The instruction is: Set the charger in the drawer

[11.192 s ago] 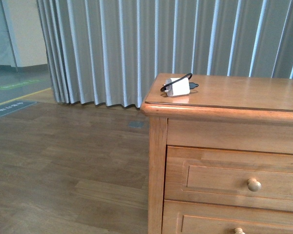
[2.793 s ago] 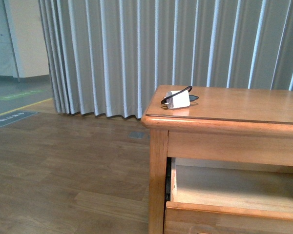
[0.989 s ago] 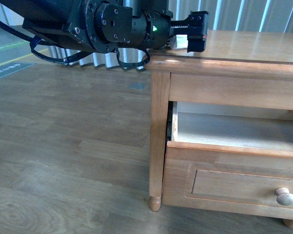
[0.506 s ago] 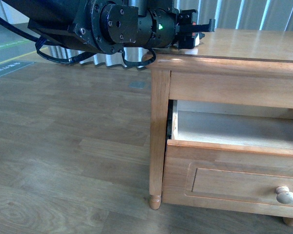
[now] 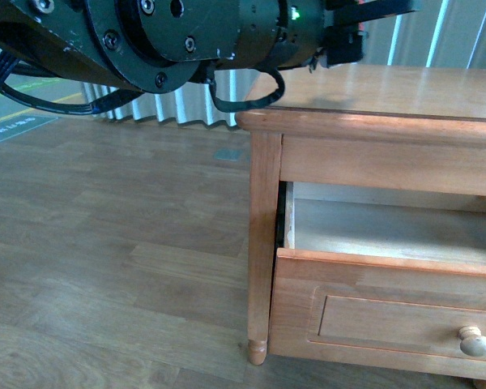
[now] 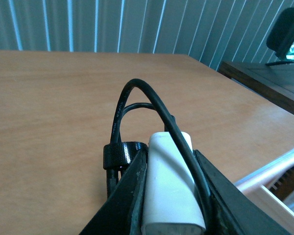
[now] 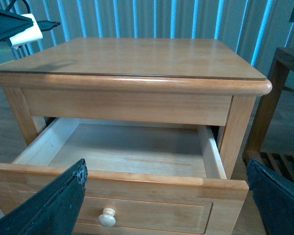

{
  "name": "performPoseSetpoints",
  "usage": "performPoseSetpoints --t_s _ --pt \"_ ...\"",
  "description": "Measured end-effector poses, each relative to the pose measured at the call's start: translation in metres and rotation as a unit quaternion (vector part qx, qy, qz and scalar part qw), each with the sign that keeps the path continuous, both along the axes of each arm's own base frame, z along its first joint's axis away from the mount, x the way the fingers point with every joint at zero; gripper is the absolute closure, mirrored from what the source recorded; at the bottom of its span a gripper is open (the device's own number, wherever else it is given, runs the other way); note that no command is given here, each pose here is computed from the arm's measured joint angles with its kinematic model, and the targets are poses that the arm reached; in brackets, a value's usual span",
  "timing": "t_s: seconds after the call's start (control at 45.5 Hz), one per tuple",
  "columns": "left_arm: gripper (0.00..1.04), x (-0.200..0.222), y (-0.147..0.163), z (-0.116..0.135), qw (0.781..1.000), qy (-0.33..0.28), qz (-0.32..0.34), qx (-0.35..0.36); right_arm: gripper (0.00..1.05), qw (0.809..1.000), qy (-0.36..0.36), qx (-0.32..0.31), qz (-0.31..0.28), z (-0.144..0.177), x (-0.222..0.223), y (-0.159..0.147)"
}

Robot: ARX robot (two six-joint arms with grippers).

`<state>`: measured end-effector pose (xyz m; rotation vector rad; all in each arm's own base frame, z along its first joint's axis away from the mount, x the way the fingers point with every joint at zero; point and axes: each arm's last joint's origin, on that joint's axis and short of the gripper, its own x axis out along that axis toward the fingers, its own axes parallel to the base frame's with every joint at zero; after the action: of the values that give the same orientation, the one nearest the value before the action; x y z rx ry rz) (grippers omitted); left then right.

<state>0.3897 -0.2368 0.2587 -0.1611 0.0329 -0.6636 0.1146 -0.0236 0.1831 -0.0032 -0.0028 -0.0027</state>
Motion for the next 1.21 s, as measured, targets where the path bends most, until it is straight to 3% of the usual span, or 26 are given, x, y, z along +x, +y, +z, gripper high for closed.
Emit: performPoseSetpoints --t_s 0.484,0.902,1.121,1.209 --pt "0.81 -0.056 -0.033 -0.019 0.996 0.039 -0.075 0.016 0.08 1.000 0.000 0.000 0.000 0.000 0.000 0.000" --pt "0.80 -0.049 -0.037 -0.058 0.993 0.081 -0.078 0.041 0.08 1.000 0.000 0.000 0.000 0.000 0.000 0.000" --pt "0.37 -0.045 -0.034 -0.059 0.995 0.078 -0.049 0.042 0.08 1.000 0.000 0.000 0.000 0.000 0.000 0.000" --pt "0.25 -0.045 -0.032 -0.055 0.996 0.070 -0.037 0.039 0.08 1.000 0.000 0.000 0.000 0.000 0.000 0.000"
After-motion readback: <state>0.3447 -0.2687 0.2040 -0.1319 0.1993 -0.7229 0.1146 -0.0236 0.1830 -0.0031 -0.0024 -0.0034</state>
